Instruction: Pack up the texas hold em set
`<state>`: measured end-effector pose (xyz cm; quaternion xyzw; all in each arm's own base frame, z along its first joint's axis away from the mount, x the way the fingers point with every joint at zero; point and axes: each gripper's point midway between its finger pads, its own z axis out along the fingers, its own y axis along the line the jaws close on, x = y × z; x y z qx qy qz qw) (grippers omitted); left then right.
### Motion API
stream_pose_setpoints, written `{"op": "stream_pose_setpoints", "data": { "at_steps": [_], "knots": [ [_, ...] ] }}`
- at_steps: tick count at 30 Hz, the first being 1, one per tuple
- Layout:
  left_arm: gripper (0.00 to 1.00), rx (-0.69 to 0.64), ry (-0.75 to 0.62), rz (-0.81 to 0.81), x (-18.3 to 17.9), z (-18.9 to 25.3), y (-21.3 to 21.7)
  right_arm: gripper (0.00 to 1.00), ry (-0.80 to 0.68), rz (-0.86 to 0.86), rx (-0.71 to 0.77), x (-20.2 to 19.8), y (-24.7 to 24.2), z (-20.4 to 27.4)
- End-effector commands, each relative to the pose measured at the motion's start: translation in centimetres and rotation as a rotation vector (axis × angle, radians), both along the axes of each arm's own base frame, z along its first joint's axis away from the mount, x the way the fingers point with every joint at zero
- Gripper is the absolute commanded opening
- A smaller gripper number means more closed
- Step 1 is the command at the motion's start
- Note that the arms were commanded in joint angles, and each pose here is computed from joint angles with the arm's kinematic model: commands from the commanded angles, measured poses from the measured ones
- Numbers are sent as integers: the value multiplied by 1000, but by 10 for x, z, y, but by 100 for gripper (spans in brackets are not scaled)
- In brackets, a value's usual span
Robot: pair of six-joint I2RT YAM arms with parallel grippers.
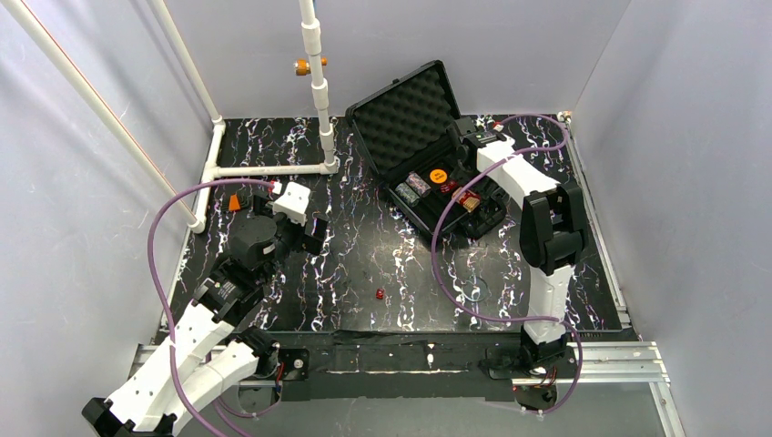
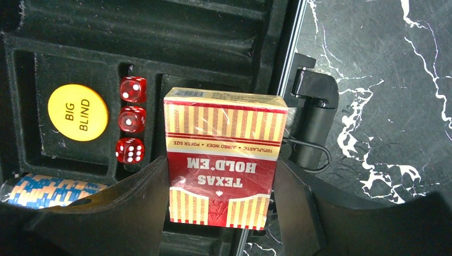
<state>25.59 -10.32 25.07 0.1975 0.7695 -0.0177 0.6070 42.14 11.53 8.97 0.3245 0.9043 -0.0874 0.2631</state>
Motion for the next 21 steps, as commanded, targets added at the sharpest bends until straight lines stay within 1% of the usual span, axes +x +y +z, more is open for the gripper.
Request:
{"op": "stream_pose_setpoints", "data": {
  "at_steps": [1, 7, 16, 21],
  "knots": [
    [99, -17, -12, -5, -3, 6, 0, 1, -108, -45, 0, 26, -2, 12],
    [99, -18, -10, -7, -3, 6, -1, 1, -130, -57, 12, 37, -1, 9],
    [99, -15, -6, -7, -2, 4, -1, 1, -111, -86, 16, 35, -2, -10],
    [99, -14, -4, -8, -2, 4, -1, 1, -166, -113, 20, 37, -5, -10]
  ]
}}
